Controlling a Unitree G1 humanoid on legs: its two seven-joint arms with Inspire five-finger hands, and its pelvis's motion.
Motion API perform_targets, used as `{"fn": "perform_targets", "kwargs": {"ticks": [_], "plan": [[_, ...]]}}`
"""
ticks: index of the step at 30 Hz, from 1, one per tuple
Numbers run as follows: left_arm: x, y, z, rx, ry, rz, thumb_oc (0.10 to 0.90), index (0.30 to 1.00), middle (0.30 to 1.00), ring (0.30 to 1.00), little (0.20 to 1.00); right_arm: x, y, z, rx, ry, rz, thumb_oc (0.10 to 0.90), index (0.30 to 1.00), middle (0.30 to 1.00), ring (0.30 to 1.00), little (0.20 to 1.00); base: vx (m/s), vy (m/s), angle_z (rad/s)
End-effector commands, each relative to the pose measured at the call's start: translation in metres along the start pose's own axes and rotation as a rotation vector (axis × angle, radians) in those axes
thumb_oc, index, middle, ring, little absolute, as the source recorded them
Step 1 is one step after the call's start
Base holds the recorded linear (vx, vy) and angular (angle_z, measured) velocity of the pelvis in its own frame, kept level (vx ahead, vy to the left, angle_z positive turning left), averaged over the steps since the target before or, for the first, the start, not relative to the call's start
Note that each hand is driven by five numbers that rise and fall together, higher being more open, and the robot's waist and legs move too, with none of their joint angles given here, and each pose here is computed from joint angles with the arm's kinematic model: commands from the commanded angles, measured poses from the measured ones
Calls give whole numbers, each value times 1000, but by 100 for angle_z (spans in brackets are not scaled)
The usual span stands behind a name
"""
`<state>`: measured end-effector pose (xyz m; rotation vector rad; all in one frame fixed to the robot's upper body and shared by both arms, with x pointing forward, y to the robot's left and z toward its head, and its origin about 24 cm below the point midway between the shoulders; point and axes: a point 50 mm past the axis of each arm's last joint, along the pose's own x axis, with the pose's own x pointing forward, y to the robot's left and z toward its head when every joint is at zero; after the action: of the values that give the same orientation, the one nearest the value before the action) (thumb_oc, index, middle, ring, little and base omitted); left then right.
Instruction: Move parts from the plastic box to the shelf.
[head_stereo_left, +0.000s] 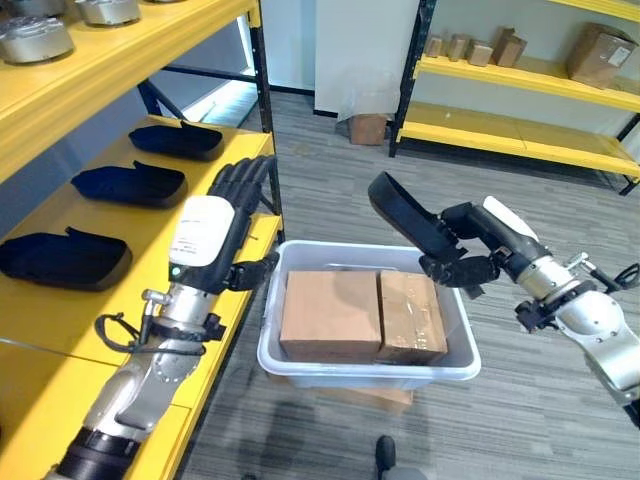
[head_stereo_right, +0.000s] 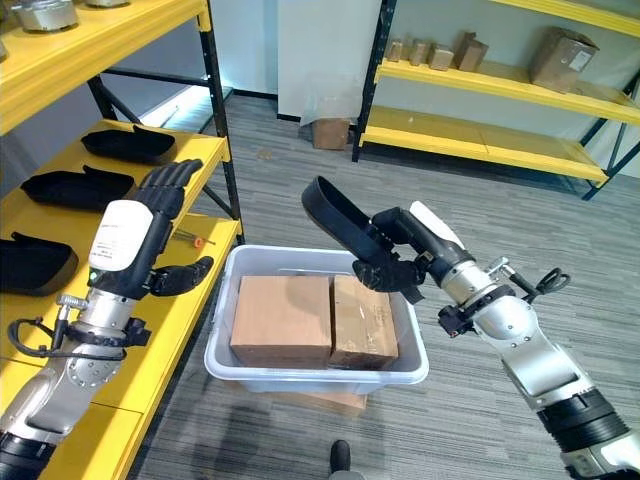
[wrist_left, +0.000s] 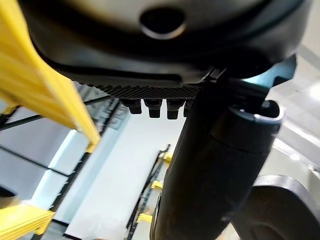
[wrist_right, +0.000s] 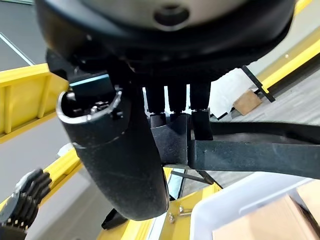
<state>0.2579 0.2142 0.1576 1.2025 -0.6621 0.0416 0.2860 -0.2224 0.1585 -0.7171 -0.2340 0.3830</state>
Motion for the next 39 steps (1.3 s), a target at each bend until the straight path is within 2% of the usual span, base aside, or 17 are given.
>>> {"fn": "perform_targets", "kwargs": {"ticks": [1, 8, 16, 31, 39], "plan": [[34, 28, 20, 85, -208, 133, 900, 1000, 1000, 1000, 1000, 19, -36, 60, -78, -280, -87, 400, 300, 300, 300, 300, 6, 15, -6], [47, 35, 30, 230, -350, 70, 900, 1000, 1000, 1000, 1000, 24, -29, 70, -161, -303, 26, 400, 300, 300, 300, 300, 9, 12, -5], [52, 36, 36, 275, -407, 49, 900, 1000, 1000, 1000, 1000, 26, -23, 80, -202, -340, 83, 400, 300, 300, 300, 300, 0, 0, 0], [50, 11, 38, 123, -371, 15, 900, 1000, 1000, 1000, 1000, 29, -16, 111, -218, -481, 118, 400, 300, 300, 300, 300, 0, 0, 0], [48, 8, 32, -3, -273, 102, 900, 1000, 1000, 1000, 1000, 26, -13, 119, -164, -542, 109, 400, 300, 300, 300, 300, 2, -3, -2]]}}
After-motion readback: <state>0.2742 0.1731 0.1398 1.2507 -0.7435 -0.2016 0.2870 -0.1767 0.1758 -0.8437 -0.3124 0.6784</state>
